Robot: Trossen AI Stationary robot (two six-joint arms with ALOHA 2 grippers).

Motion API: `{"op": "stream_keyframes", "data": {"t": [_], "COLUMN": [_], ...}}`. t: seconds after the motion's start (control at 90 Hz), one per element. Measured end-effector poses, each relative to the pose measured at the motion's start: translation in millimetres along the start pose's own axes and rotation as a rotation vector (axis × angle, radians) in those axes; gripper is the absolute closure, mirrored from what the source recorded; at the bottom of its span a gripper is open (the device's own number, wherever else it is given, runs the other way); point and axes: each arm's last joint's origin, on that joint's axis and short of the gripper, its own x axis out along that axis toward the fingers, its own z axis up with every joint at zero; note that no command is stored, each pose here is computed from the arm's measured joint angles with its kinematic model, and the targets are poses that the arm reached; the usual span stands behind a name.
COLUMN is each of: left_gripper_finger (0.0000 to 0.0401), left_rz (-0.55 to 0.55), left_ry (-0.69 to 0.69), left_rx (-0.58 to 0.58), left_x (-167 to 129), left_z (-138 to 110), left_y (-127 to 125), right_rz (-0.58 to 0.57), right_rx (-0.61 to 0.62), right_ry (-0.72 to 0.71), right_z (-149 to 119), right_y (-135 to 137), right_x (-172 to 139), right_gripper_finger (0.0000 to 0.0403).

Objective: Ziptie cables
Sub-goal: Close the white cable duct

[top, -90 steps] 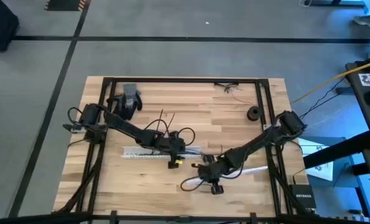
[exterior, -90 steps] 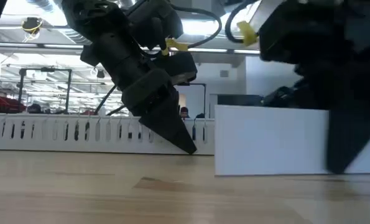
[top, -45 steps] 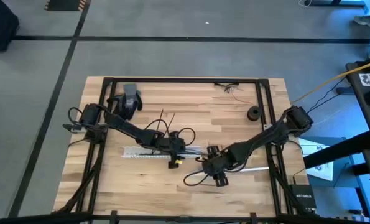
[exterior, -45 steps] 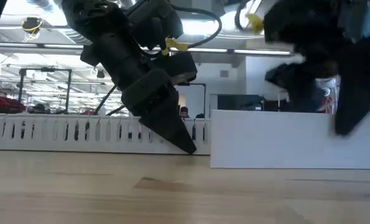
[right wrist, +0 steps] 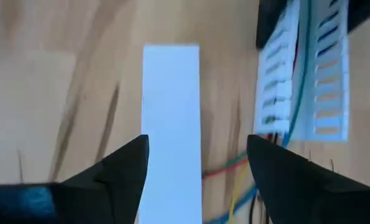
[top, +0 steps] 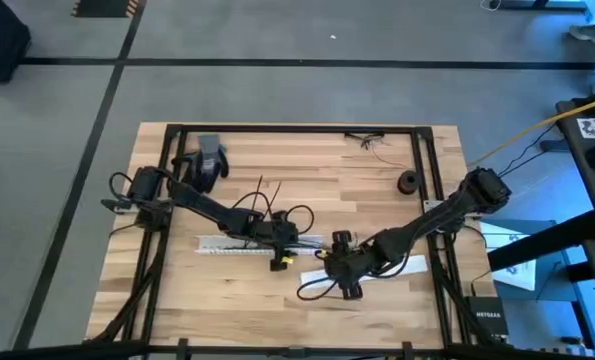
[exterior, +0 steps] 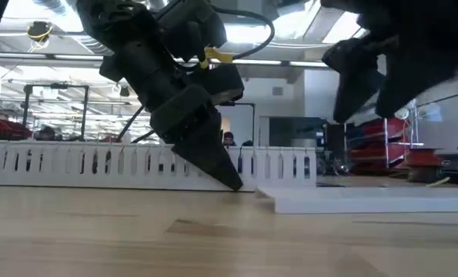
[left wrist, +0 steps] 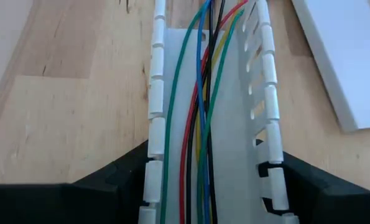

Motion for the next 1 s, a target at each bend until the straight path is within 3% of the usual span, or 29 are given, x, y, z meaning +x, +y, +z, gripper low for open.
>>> {"op": "stream_keyframes", "data": {"t": [0.189,0.411,0.733,0.911,1.0], "left_gripper_finger": [0.0166,0.0166,0.0166,0.0166,0.0166], "left_rz": [-0.007,-0.011,-0.015,-0.016,-0.016], "left_ry": [0.001,0.002,-0.002,-0.003,-0.003], "left_rx": [0.001,0.002,-0.001,-0.001,-0.001], "left_x": [0.0,0.0,0.1,0.2,0.2], "left_z": [-0.2,-0.4,-0.2,-0.1,-0.1], "left_y": [-0.7,-1.4,-1.6,-1.7,-1.7], "right_rz": [-0.025,-0.058,-0.029,0.102,0.087], "right_rx": [0.068,0.159,0.178,0.164,0.17], "right_ry": [-0.211,-0.432,-0.468,-0.445,-0.453], "right_z": [-8.2,-46.7,-58.5,-61.1,-60.6], "right_y": [16.5,17.5,14.7,21.6,20.3], "right_x": [14.1,34.9,44.6,61.0,62.5], "right_gripper_finger": [0.0139,0.0139,0.0139,0.0139,0.0139]}}
